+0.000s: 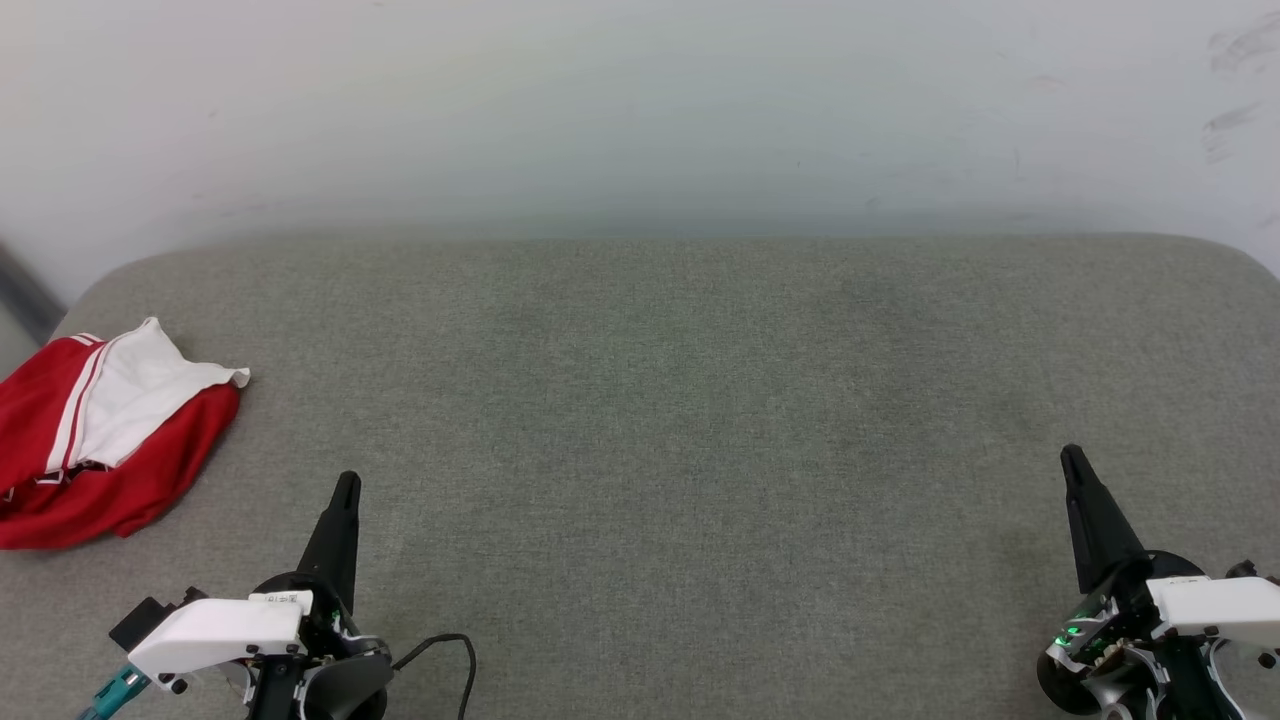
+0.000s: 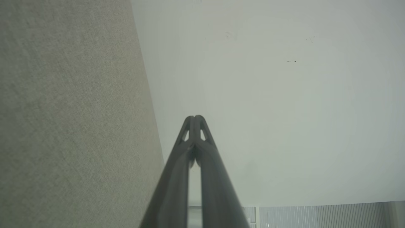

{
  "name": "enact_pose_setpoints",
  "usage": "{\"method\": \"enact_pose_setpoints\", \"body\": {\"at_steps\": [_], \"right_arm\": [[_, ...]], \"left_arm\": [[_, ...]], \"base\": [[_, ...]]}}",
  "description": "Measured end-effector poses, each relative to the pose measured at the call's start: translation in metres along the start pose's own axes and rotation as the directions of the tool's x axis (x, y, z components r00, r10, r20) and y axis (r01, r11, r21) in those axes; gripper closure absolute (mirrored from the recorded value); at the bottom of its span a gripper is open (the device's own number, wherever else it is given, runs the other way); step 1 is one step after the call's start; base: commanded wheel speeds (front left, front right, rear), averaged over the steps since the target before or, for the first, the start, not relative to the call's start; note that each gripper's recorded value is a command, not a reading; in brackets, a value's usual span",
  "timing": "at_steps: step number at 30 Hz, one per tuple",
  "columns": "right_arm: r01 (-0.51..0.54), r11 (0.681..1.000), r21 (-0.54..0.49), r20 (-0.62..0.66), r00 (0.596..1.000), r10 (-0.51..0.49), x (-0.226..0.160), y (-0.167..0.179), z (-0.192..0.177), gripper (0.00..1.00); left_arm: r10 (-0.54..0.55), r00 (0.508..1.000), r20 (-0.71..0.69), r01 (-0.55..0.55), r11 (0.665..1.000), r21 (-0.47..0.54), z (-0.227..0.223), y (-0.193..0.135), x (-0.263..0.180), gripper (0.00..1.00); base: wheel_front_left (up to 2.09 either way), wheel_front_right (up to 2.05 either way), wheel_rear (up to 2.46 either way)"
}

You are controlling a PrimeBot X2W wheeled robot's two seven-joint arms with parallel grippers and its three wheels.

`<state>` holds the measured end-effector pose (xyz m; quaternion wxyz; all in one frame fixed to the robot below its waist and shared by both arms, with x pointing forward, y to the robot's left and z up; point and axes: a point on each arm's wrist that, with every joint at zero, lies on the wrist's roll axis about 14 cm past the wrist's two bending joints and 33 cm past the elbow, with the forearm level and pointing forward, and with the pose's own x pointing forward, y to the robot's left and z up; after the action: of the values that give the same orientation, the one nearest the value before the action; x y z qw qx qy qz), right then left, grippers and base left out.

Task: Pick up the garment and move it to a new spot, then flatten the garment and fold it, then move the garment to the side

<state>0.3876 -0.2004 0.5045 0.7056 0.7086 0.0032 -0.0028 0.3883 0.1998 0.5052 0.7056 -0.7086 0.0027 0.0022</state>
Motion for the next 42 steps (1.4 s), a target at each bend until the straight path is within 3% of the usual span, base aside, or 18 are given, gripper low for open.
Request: {"method": "enact_pose_setpoints", "body": {"at_steps": [27, 28, 29, 30, 42], "right_arm": [[0.012, 1.0, 0.001, 0.001, 1.0, -0.012, -0.002, -0.004, 0.0, 1.0], [0.029, 1.0, 0.003, 0.001, 1.0, -0.029, -0.004, -0.01, 0.0, 0.0], [0.048, 0.999, 0.004, 0.003, 0.999, -0.048, -0.007, -0.016, 0.001, 1.0], [0.065, 0.998, 0.005, 0.004, 0.998, -0.065, -0.01, -0.022, 0.001, 0.0], [0.046, 0.999, -0.026, 0.025, 0.999, -0.045, -0.014, -0.016, -0.001, 0.0]], "left_arm": [[0.012, 1.0, -0.001, -0.012, 1.0, -0.002, 0.0, 0.004, -0.001, 1.0], [0.027, 1.0, -0.001, -0.027, 1.0, -0.003, -0.001, 0.009, -0.003, 0.0], [0.046, 0.999, -0.001, -0.046, 0.999, -0.005, -0.001, 0.015, -0.006, 1.0], [0.064, 0.998, 0.0, -0.064, 0.998, -0.007, -0.001, 0.022, -0.009, 0.0], [0.055, 0.998, -0.003, -0.055, 0.998, 0.021, -0.013, 0.019, -0.009, 0.0]], "base": [[0.0, 0.0, 0.0], [0.0, 0.0, 0.0], [0.0, 0.0, 0.0], [0.0, 0.0, 0.0], [0.0, 0.0, 0.0]]}}
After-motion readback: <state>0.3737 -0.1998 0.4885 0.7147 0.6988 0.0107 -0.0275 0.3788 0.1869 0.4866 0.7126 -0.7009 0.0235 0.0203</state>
